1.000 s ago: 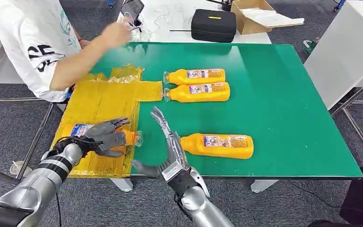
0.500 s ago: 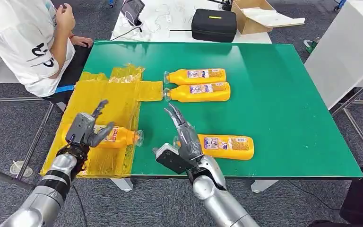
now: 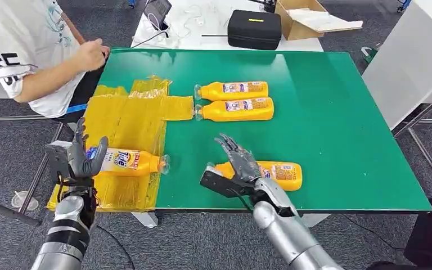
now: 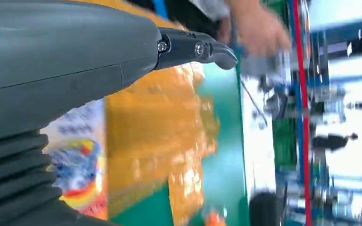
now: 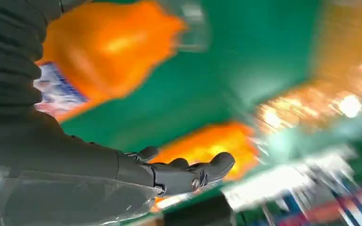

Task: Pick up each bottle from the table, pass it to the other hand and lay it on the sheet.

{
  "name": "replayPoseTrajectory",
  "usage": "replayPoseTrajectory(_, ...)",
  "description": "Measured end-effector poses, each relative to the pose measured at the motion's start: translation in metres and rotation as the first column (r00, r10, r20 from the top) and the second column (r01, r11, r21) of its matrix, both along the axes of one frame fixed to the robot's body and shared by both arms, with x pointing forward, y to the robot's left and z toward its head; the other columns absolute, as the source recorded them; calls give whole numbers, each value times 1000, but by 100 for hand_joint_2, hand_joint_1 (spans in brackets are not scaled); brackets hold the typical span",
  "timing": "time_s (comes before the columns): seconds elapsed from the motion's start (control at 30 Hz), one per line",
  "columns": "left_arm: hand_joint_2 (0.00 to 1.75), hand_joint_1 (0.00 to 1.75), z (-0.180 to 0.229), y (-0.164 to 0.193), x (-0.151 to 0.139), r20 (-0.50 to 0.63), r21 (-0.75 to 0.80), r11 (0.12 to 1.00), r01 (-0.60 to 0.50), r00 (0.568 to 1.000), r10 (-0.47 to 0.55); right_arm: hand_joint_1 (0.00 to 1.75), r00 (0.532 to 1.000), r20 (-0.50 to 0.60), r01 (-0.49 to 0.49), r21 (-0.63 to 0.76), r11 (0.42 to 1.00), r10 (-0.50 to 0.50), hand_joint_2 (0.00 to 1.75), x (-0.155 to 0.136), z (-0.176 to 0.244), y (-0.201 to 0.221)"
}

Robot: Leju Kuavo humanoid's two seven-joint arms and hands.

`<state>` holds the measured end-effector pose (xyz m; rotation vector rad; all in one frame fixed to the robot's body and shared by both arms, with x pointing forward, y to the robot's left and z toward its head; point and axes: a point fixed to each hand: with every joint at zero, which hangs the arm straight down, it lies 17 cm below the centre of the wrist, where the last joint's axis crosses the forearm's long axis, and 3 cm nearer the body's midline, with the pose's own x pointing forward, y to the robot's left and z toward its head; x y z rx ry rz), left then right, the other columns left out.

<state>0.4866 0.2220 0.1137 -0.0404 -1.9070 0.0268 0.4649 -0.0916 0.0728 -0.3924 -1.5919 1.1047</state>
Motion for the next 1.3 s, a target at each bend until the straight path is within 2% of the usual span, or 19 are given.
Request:
replayPoseTrajectory(0.1, 175, 0, -6, 5, -12, -8, -22, 999, -31, 999, 31, 0, 999, -43, 10, -68, 998, -13, 175, 3, -17, -30)
replayPoseTrajectory(0.27, 175, 0, -9, 3, -16, -14, -44, 998, -35, 999, 35, 0, 994, -111, -4, -145, 989, -12, 175, 5, -35, -58)
replayPoseTrajectory(0.67, 175, 0, -11, 2, -17, -19, -62, 997, -37, 999, 36, 0, 990, -138, 8, -243, 970, -42, 175, 9, -47, -100)
replayPoseTrajectory(0.97, 175, 0, -13, 1, -18, -25, -65, 997, -38, 999, 37, 0, 969, -248, -68, -338, 939, -19, 175, 1, -59, -139)
replayPoseTrajectory(1.0, 175, 0, -13, 0, -18, -26, -66, 997, -37, 999, 36, 9, 966, -259, -78, -348, 934, -16, 175, 0, -60, -143)
replayPoseTrajectory(1.03, 175, 0, -13, 0, -18, -27, -67, 997, -37, 999, 35, 54, 965, -263, -82, -354, 931, -15, 175, 0, -60, -146)
replayPoseTrajectory(1.07, 175, 0, -14, 0, -18, -29, -68, 997, -37, 999, 35, 145, 962, -272, -89, -364, 927, -15, 175, -1, -61, -151)
replayPoseTrajectory(1.1, 175, 0, -14, -1, -18, -30, -69, 997, -36, 999, 34, 145, 960, -279, -94, -370, 924, -14, 175, -2, -61, -153)
replayPoseTrajectory(1.13, 175, 0, -15, -1, -18, -31, -70, 997, -36, 999, 34, 171, 959, -284, -99, -376, 921, -13, 175, -2, -62, -156)
replayPoseTrajectory(1.3, 175, 0, -16, -4, -18, -37, -78, 996, -34, 999, 32, 175, 953, -304, -122, -391, 912, -3, 175, -5, -62, -164)
